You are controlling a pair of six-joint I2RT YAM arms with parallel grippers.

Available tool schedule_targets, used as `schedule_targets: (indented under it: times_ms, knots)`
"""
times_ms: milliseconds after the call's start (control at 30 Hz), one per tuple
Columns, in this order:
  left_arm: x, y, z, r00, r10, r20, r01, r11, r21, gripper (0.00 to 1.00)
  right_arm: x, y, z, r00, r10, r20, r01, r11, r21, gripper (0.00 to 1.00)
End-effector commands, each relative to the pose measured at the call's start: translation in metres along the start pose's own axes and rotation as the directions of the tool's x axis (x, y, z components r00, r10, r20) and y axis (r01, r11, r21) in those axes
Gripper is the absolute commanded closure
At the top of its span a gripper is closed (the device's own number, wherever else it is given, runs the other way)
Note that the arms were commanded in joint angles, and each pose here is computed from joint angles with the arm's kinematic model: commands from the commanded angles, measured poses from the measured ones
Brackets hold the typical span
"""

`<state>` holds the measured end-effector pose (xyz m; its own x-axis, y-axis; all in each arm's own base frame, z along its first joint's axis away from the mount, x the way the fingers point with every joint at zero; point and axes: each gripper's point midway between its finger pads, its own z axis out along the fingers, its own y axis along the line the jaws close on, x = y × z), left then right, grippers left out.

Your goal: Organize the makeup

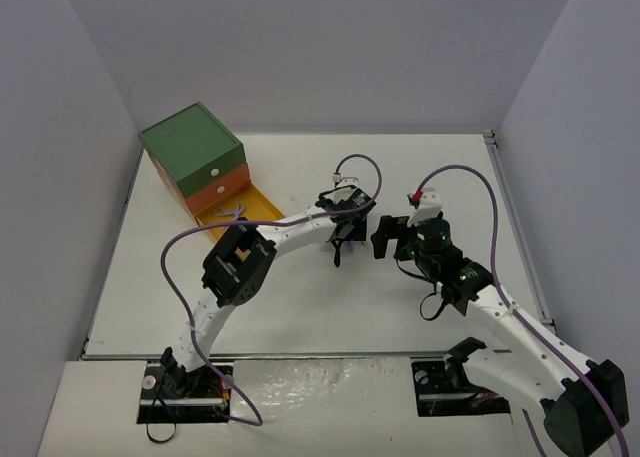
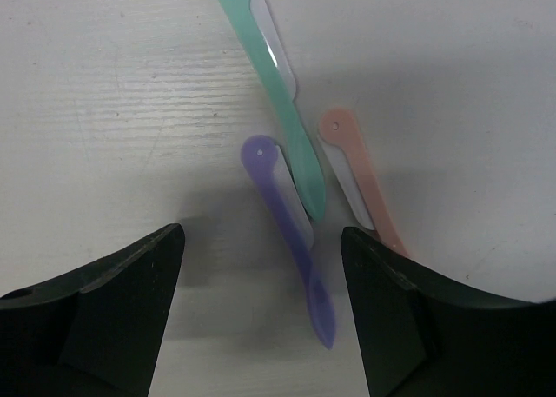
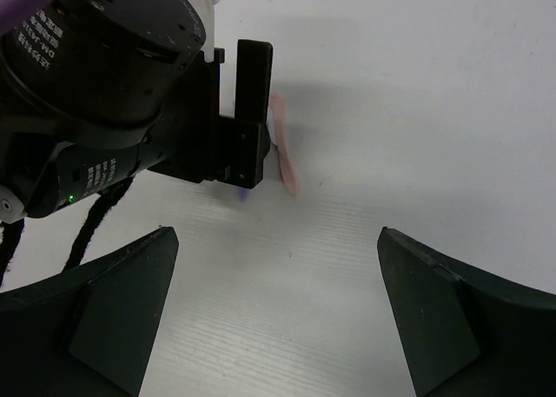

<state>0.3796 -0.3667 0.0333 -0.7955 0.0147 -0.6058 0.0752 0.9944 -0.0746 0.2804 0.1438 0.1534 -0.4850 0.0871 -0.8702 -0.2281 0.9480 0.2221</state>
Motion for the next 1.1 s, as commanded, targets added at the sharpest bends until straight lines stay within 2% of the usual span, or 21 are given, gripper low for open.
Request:
schedule_targets:
  times_ms: [0,300,467,667,833,900,1067]
  knots:
    - [-0.016,0.005,-0.015,0.999,-0.003,0.054,0.004,1.000,-0.017,0.33,-0.018,0.003,-0.001,0.997,0.028,0.067,-0.028,1.000,-0.011,0.03]
    - [0.000,0.028,-0.017,0.999,0.044,0.023,-0.042,0.996,-0.078,0.49,-0.018,0.003,0.000,0.998,0.029,0.064,-0.028,1.000,-0.012,0.03]
    - [0.002,0.037,-0.020,0.998,0.057,0.017,-0.055,0.995,-0.085,0.54,-0.019,0.004,0.001,0.998,0.030,0.064,-0.029,0.999,-0.013,0.03]
    - [-0.002,0.034,-0.014,0.999,0.044,-0.001,-0.044,0.998,-0.041,0.63,-0.018,0.003,0.001,0.998,0.027,0.063,-0.026,1.000,-0.011,0.03]
    - [-0.002,0.027,-0.007,0.999,0.041,-0.028,-0.041,0.999,0.010,0.67,-0.018,0.003,0.000,0.998,0.028,0.064,-0.028,1.000,-0.008,0.03]
    - [-0.003,0.025,-0.006,0.998,0.044,-0.035,-0.044,0.999,0.014,0.71,-0.018,0.002,0.001,0.998,0.026,0.064,-0.025,1.000,-0.006,0.03]
    - [-0.003,0.026,-0.005,0.997,0.058,-0.042,-0.057,0.998,0.002,0.88,-0.020,0.003,0.000,0.997,0.025,0.069,-0.024,1.000,-0.008,0.03]
